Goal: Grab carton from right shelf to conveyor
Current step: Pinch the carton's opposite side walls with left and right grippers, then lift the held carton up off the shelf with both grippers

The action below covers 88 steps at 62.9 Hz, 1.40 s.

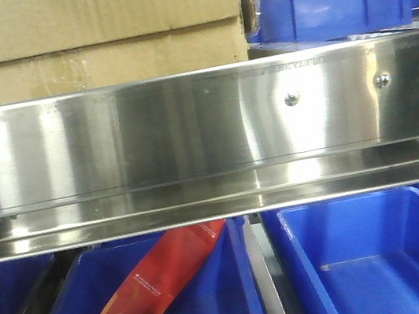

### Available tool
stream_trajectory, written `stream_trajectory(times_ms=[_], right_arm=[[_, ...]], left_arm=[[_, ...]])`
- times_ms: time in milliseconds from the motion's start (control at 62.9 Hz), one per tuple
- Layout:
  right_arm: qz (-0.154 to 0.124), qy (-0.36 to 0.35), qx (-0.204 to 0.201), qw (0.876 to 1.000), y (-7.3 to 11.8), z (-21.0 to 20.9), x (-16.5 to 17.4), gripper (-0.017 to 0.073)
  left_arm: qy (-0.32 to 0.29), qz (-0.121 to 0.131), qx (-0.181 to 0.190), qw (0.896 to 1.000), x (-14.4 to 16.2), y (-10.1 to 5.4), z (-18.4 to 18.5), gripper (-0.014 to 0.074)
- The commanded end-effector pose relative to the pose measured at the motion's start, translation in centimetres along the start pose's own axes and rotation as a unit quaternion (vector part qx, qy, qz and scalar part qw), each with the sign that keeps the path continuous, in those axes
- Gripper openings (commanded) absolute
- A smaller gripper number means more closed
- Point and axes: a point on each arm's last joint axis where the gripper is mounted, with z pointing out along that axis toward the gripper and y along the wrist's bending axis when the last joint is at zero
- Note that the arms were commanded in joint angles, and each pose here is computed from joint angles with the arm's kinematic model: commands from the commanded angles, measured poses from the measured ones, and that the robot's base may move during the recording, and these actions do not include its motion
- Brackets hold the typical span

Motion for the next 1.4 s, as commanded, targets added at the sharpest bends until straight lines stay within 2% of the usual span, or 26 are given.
stream_trajectory(times_ms=[0,64,95,175,191,239,254,286,302,366,541,748,1002,1193,1257,1352,1384], right_arm=[[0.0,-0.009,-0.002,1.0,0.0,-0.1,-0.2,0.0519],[0.001,-0.005,-0.001,1.0,0.0,0.4,-0.1,0.0418],[0.001,-0.004,-0.001,1.0,0.0,0.5,-0.1,0.0333],[0.001,-0.004,-0.001,1.0,0.0,0.5,-0.1,0.0118],[0.001,-0.004,-0.001,1.0,0.0,0.5,-0.1,0.0048],[0.001,-0.004,-0.001,1.0,0.0,0.5,-0.1,-0.0088],[0.001,-0.005,-0.001,1.0,0.0,0.4,-0.1,-0.0105],[0.001,-0.005,-0.001,1.0,0.0,0.4,-0.1,-0.0078],[0.001,-0.005,-0.001,1.0,0.0,0.4,-0.1,-0.0061],[0.001,-0.005,-0.001,1.0,0.0,0.4,-0.1,-0.006],[-0.001,-0.021,-0.002,1.0,0.1,-1.3,-0.5,-0.0066],[-0.005,-0.073,-0.007,0.997,0.6,-6.9,-1.1,-0.0066],[-0.011,-0.135,-0.006,0.991,1.0,-14.0,-1.0,-0.0066],[-0.015,-0.145,-0.012,0.989,1.5,-17.5,0.4,-0.0066],[-0.022,-0.142,-0.01,0.99,1.5,-18.3,1.1,-0.0066],[-0.022,-0.131,-0.007,0.991,1.5,-19.1,2.3,-0.0066],[-0.025,-0.127,-0.007,0.992,1.4,-19.2,2.6,-0.0066]], left_arm=[[-0.004,-0.007,0.003,1.0,-0.2,0.0,0.3,0.04],[-0.003,-0.006,0.003,1.0,-0.2,0.0,0.4,0.0378],[-0.003,-0.006,0.003,1.0,-0.2,0.0,0.4,0.0353],[-0.007,-0.006,0.003,1.0,-0.3,0.0,0.4,0.0225],[-0.007,-0.006,0.003,1.0,-0.3,0.0,0.4,0.0193],[-0.007,-0.006,0.003,1.0,-0.3,0.0,0.4,0.0069],[-0.007,-0.006,0.003,1.0,-0.3,0.0,0.4,0.0031],[-0.007,-0.006,0.003,1.0,-0.3,0.0,0.4,-0.0043],[-0.007,-0.006,0.003,1.0,-0.3,0.0,0.4,-0.0046],[-0.006,-0.007,0.004,1.0,-0.3,0.0,0.4,0.0011],[-0.007,-0.012,0.013,1.0,-0.4,-0.1,-0.5,-0.0006],[-0.052,-0.02,0.036,0.998,-1.3,-0.4,-6.4,-0.0007],[-0.092,0.005,0.063,0.994,-0.2,-2.0,-12.4,-0.0007],[-0.095,0.035,0.092,0.991,1.6,-4.1,-14.4,-0.0007],[-0.083,0.036,0.104,0.99,2.5,-4.9,-14.5,-0.0007],[-0.065,0.054,0.119,0.989,4.0,-5.9,-14.6,-0.0007],[-0.062,0.051,0.12,0.99,4.4,-6.1,-14.8,-0.0007]])
